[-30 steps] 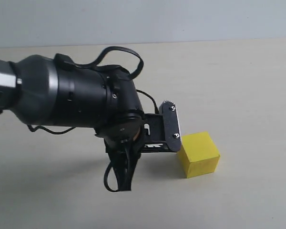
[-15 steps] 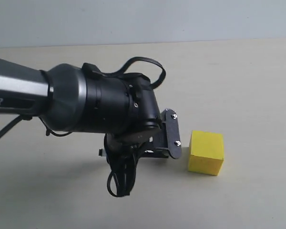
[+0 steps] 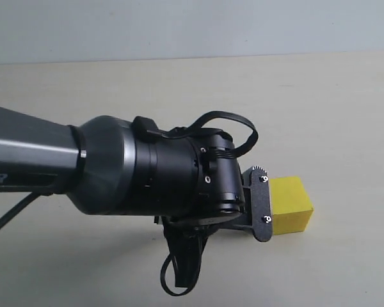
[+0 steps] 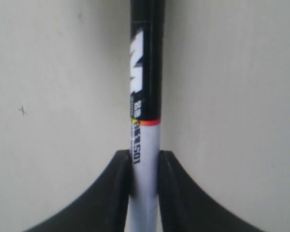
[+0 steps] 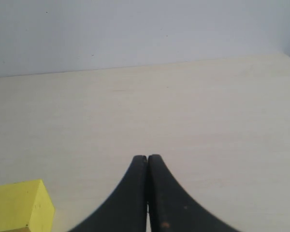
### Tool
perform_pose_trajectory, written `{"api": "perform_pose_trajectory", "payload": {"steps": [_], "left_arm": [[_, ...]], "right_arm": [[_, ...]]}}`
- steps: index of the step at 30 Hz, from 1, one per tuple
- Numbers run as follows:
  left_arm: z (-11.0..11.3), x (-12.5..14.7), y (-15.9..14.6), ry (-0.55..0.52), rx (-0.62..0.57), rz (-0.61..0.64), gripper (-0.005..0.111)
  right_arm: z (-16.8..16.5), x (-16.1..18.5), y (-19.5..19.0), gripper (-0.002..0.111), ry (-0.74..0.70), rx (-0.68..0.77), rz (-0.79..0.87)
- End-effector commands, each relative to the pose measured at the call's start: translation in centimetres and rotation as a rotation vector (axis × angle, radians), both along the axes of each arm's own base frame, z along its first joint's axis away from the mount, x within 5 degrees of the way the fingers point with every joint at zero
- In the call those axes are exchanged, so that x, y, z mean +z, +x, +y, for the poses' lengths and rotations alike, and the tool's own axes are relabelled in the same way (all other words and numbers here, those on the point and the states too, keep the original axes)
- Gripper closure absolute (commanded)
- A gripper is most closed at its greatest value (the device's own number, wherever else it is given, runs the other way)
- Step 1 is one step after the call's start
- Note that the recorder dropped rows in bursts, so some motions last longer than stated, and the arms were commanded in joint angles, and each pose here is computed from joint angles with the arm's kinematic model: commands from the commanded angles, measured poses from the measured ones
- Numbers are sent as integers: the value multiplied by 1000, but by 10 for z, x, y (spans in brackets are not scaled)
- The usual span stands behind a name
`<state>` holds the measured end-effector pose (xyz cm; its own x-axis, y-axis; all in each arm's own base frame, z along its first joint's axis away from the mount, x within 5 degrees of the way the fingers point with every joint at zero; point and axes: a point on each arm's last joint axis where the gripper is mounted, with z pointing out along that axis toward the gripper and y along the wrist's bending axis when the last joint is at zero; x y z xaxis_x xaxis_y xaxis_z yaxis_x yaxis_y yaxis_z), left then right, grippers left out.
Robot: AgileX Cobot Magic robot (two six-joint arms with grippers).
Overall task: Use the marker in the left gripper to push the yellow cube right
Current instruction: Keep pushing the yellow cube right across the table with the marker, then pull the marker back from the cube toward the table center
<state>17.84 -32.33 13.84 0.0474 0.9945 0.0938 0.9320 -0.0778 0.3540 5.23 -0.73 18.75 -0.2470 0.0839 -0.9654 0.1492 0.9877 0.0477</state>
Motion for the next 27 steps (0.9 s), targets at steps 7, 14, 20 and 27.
{"api": "perform_pose_trajectory", "payload": {"steps": [7, 14, 20, 27], "left_arm": [[10, 3, 19, 26, 55, -66, 107], [30, 14, 48, -117, 510, -210, 107], [44, 17, 63, -314, 1057, -244, 107], [42, 19, 59, -278, 1056, -194, 107]], "right_arm": [[0, -1, 0, 108, -2, 2, -4], [0, -1, 0, 108, -2, 2, -4], [0, -1, 0, 108, -2, 2, -4], [0, -1, 0, 108, -2, 2, -4]]}}
